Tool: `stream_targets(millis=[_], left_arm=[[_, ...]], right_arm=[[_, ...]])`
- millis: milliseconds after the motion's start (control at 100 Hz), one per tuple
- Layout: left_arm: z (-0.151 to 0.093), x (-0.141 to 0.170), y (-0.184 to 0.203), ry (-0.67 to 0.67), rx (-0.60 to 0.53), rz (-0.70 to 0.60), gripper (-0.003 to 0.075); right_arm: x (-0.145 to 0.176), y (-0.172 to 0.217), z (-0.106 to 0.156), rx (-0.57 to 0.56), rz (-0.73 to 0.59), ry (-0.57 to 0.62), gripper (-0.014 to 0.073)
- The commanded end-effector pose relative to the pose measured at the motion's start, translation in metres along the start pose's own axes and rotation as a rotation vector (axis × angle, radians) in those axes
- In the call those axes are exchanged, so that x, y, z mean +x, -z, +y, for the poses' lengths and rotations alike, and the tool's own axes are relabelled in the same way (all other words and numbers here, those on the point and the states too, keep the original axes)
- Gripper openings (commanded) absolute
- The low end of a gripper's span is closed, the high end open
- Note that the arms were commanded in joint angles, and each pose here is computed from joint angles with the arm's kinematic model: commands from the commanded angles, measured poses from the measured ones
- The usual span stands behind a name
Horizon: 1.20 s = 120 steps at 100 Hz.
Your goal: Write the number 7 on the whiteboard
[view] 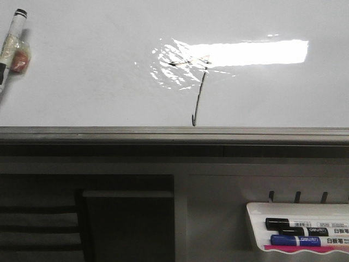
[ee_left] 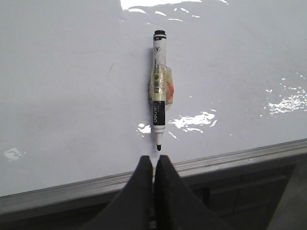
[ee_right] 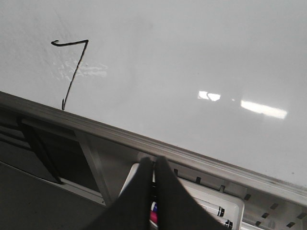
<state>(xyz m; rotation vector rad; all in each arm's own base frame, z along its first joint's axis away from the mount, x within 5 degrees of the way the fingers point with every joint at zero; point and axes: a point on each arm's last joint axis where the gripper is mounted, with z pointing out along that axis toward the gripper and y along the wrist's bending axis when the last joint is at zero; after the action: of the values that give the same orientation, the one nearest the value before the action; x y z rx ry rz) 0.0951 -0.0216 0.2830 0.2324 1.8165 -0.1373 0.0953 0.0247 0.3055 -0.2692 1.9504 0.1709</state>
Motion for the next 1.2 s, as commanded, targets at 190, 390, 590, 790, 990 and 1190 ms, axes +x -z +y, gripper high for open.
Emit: stream_targets(millis=[190,390,590,790,990,1190], left_arm=[[0.001,-0.016,0.007,0.018,-0.005,-0.128,-0.0020],[0.003,0.017,0.028,0.016,-0.061,-0.231,-0.0020],[0.004,0.060,0.030,0.018,-0.115,-0.326,-0.0020],[0.004,0.082,0.023,0.029,-0.125,-0.398,-0.0020],[0.004,0.086,0.022,0.033,-0.121,-0.361,-0.0020],[0.004,0.086,0.022,0.033,-0.121,-0.361,-0.0020]], right_arm=[[-0.013,0.004,-0.002,0.020,-0.086,-0.006,-0.0046],[-0.013,0.004,-0.002,0.020,-0.086,-0.006,-0.0046],[-0.013,0.004,-0.002,0.020,-0.086,-0.006,-0.0046],[-0.013,0.004,-0.002,0.020,-0.086,-0.006,-0.0046],[-0.013,0.003,-0.002,0.020,-0.084,-0.006,-0.0046],[-0.013,0.003,-0.002,0.020,-0.084,-0.006,-0.0046]])
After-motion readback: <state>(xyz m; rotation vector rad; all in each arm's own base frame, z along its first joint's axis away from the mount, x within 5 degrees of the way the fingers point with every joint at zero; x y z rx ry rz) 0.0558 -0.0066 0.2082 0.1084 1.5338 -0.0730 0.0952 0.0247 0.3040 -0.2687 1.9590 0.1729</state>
